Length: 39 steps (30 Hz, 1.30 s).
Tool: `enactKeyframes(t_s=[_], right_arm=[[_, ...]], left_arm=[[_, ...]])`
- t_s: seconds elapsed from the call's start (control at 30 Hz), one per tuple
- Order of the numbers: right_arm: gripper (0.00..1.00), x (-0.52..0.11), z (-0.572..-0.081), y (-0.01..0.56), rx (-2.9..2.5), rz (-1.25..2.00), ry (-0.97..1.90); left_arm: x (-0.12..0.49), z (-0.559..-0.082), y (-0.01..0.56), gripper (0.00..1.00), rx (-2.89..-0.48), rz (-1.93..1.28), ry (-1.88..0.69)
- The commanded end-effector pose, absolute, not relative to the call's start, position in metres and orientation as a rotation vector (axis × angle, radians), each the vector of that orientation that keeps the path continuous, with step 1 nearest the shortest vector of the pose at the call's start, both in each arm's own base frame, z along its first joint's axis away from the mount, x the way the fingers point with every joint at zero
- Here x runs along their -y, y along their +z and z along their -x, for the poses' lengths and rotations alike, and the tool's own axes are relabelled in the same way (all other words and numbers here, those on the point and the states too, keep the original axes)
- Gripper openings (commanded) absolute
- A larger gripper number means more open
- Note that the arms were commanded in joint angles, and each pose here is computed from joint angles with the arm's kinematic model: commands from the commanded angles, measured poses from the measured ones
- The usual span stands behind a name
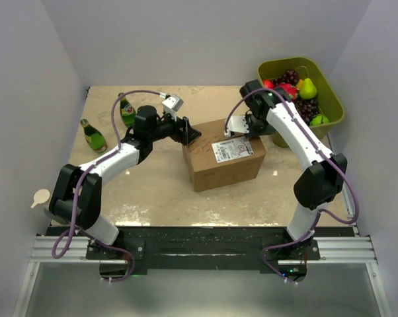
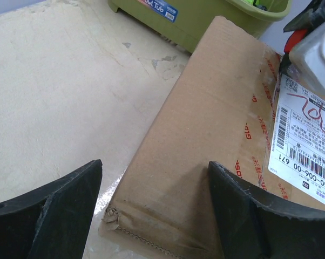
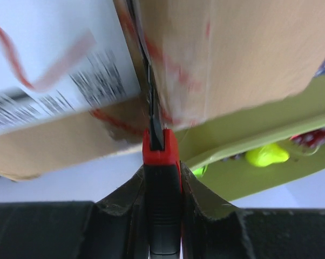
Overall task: Unpack the express box
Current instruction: Cut the express box at the center of the board.
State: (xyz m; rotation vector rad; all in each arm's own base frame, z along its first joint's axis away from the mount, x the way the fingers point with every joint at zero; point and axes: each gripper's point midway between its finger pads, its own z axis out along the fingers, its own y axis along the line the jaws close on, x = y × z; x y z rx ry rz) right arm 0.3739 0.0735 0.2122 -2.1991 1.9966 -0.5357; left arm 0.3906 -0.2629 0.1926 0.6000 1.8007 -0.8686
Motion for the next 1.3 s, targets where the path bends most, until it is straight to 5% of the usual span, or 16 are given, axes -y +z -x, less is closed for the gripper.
enactKeyframes(t_s=[0.0, 0.5, 0.73, 0.93, 1.13, 1.27], right_arm=[[0.00, -0.005, -0.362, 0.237, -2.119, 2.273, -0.771], [0.00, 0.025, -0.380, 0.266, -2.184, 2.050, -0.760], [0.00, -0.048, -0.382, 0.288, -2.112, 1.602, -0.219], [0.00, -0.137, -0.334, 0.303, -1.873, 1.523, 0.443], [0.00, -0.178, -0.307, 0.307, -1.747, 1.504, 0.780], [0.00, -0.200, -0.292, 0.302, -1.711, 1.558, 0.849]], left_arm=[[0.245, -0.373, 0.133, 0.83, -1.996, -0.633, -0.789], [0.252, -0.371, 0.163, 0.82, -1.889, -0.689, -0.816], [0.269, -0.342, 0.264, 0.88, -1.500, -0.974, -0.866], [0.280, -0.323, 0.341, 0.90, -1.350, -1.066, -0.926], [0.287, -0.310, 0.367, 0.90, -1.375, -0.999, -1.068], [0.296, -0.302, 0.366, 0.80, -1.355, -1.049, -1.111]])
